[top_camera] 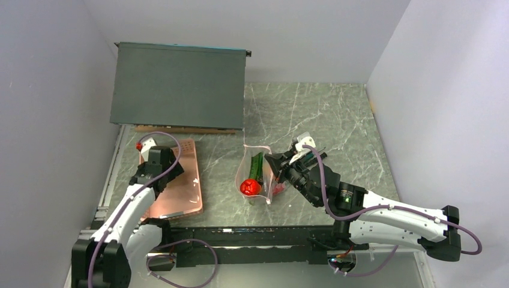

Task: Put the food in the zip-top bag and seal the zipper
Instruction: Pick up the fake fruit from the bin, then place the fake fruit in the zipper food storage bag.

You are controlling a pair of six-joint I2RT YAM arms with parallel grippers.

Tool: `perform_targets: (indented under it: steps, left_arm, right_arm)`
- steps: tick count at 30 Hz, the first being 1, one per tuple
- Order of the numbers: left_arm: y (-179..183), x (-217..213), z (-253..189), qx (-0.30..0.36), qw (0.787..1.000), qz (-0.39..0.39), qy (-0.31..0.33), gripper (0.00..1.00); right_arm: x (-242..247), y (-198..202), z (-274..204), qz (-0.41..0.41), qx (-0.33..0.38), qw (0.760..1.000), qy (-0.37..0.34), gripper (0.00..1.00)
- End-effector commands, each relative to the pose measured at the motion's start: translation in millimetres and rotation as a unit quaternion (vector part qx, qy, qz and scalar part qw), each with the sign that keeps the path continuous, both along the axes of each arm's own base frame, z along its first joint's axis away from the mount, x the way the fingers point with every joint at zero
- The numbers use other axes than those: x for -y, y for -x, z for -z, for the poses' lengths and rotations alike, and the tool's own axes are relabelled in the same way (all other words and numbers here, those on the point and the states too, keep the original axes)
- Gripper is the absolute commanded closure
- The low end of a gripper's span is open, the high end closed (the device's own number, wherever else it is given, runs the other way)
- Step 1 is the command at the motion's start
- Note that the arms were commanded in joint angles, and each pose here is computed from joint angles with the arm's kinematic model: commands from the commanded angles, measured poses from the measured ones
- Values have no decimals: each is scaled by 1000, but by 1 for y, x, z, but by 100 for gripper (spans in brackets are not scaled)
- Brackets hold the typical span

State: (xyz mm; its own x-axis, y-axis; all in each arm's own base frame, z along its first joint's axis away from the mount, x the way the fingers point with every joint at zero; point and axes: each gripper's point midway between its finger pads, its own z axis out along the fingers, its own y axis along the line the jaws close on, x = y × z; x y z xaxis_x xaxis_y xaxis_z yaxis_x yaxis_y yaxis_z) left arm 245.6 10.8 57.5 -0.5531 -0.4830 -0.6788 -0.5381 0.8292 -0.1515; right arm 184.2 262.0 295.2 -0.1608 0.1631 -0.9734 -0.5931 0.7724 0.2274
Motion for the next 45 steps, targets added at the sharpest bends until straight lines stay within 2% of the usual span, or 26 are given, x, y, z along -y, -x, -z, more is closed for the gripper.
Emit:
perform_targets:
  steps: [1, 5, 8, 13, 17, 19, 23, 29, 31, 38, 41, 45]
  left_arm:
    - [-3, 25, -39, 37, 996, 55, 55, 66]
    - [13, 56, -64, 46, 984, 132, 111, 75]
    - [25, 88, -94, 73, 960, 211, 171, 77]
    - [52, 137, -151, 133, 896, 336, 259, 78]
    - [83, 168, -205, 207, 822, 438, 301, 78]
    - [96, 180, -224, 229, 792, 470, 315, 79]
    - [113, 204, -241, 230, 756, 513, 336, 77]
    - [137, 250, -267, 230, 710, 584, 320, 79]
    - [137, 262, -266, 214, 714, 591, 307, 79]
    - [117, 280, -231, 126, 774, 571, 243, 78]
    - [110, 287, -228, 124, 782, 558, 248, 77]
    - [101, 290, -223, 116, 796, 544, 240, 62]
  right_arm:
    - [-3, 1, -24, -3, 11, 999, -37, 100]
    - [-4, 1, -23, -4, 10, 999, -37, 100]
    - [-6, 1, -23, -7, 10, 999, -38, 100]
    - [-8, 1, -21, -9, 8, 999, -35, 100]
    - [-10, 1, -21, -12, 7, 999, -34, 100]
    - [-10, 1, -20, -12, 7, 999, -33, 100]
    - [-13, 1, -18, -14, 6, 999, -30, 100]
    - [-14, -1, -16, -9, 5, 1000, -23, 100]
    - [-14, -1, -16, -8, 5, 1000, -24, 100]
    - [-12, 0, -18, -10, 6, 1000, -29, 100]
    - [-11, 2, -19, -13, 6, 999, -33, 100]
    - [-9, 3, -22, -15, 6, 999, -36, 100]
